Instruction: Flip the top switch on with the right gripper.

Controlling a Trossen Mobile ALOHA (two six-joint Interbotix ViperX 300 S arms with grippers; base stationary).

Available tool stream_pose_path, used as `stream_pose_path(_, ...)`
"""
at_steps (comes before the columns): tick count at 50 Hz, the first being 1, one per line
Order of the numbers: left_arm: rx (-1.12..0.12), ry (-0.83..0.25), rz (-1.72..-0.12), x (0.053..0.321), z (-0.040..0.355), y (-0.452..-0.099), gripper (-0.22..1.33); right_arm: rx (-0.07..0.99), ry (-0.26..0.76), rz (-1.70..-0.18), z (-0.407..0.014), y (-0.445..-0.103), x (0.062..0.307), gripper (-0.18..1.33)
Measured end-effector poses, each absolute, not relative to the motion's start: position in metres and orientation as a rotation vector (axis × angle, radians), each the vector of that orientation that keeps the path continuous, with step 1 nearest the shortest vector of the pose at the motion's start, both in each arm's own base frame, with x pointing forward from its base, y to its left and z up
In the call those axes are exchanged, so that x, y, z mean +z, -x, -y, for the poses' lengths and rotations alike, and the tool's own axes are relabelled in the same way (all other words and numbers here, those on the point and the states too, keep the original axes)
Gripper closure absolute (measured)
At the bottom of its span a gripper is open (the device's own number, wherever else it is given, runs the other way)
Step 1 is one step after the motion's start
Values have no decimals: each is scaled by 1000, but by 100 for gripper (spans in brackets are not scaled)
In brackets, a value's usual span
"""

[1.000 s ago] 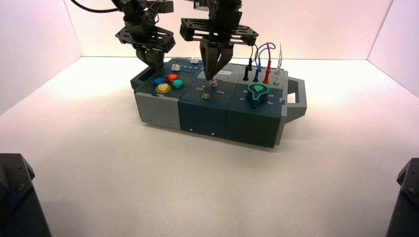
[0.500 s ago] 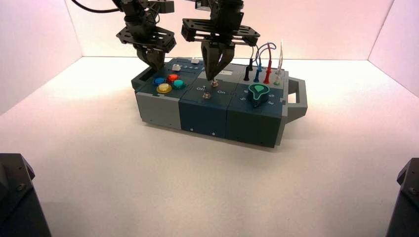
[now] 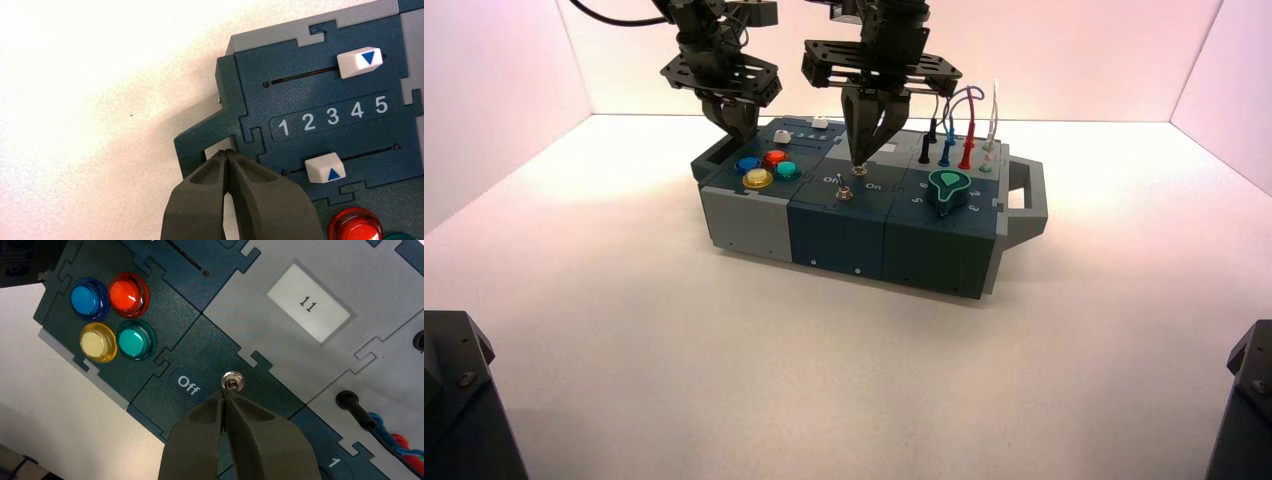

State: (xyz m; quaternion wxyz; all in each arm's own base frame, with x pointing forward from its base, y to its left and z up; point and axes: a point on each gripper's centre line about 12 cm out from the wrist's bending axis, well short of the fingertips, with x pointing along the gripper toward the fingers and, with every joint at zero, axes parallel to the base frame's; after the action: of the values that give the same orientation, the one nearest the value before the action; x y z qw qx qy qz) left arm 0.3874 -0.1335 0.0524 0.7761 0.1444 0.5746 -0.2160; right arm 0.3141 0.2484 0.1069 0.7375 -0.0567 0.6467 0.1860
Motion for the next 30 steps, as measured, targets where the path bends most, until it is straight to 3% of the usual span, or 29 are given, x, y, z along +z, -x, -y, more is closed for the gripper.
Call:
stream_pose_path(21, -467, -312, -1237, 55, 133, -388, 128, 417, 122, -1407, -253, -320, 115, 130)
stream_pose_path(30, -467, -312, -1225, 62, 132, -385, 128, 397, 93, -1360, -239, -332, 136, 129)
